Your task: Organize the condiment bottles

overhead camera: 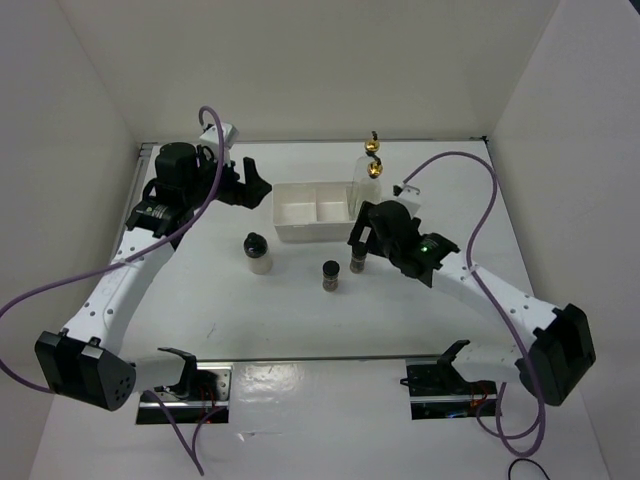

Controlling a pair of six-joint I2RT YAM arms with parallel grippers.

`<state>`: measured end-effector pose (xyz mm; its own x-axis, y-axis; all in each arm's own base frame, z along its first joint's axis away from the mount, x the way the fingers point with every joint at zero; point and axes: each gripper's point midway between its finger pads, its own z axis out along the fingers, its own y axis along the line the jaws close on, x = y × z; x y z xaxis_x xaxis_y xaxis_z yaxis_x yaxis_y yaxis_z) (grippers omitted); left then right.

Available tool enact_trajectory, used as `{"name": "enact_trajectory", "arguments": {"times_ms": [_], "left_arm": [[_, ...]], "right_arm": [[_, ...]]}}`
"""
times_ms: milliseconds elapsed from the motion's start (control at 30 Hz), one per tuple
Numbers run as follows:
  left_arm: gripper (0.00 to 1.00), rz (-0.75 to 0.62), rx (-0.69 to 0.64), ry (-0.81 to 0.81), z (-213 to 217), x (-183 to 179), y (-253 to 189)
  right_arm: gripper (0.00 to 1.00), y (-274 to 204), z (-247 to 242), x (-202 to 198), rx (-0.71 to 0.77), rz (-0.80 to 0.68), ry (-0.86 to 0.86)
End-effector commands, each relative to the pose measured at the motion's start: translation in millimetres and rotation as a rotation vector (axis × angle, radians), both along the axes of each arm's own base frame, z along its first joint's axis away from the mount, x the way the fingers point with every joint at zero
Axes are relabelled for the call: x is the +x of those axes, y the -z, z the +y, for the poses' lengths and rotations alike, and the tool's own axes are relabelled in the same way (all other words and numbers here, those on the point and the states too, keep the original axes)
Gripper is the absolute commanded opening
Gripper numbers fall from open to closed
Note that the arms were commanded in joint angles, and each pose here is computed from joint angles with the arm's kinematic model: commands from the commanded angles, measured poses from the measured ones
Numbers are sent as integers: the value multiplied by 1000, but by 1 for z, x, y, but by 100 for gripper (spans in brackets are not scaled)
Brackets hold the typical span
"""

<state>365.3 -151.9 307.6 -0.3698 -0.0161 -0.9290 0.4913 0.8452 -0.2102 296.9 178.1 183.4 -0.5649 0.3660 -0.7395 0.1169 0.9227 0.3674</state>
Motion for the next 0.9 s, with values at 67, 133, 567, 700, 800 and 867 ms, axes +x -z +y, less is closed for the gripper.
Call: {"name": "enact_trajectory", "arguments": {"times_ms": [67,133,567,700,800,867], "left_arm": [[100,-71,-16,31,-7,-1,-28],[100,-62,-14,31,-7,1,-24],[100,-51,6,7,-3,5,-18],[100,-57,19,-9,0,7,-18],[100,-40,23,-9,1,5,-12],[100,-40,26,-18,2,6,-11]], "right_arm": [[98,22,18,7,26,83,21],[98,35,19,8,2,113,23],[94,61,25,19,-38,160,37],[81,62,28,23,-37,159,37],[72,66,28,23,-50,165,32],[64,68,29,24,-51,166,32]]}}
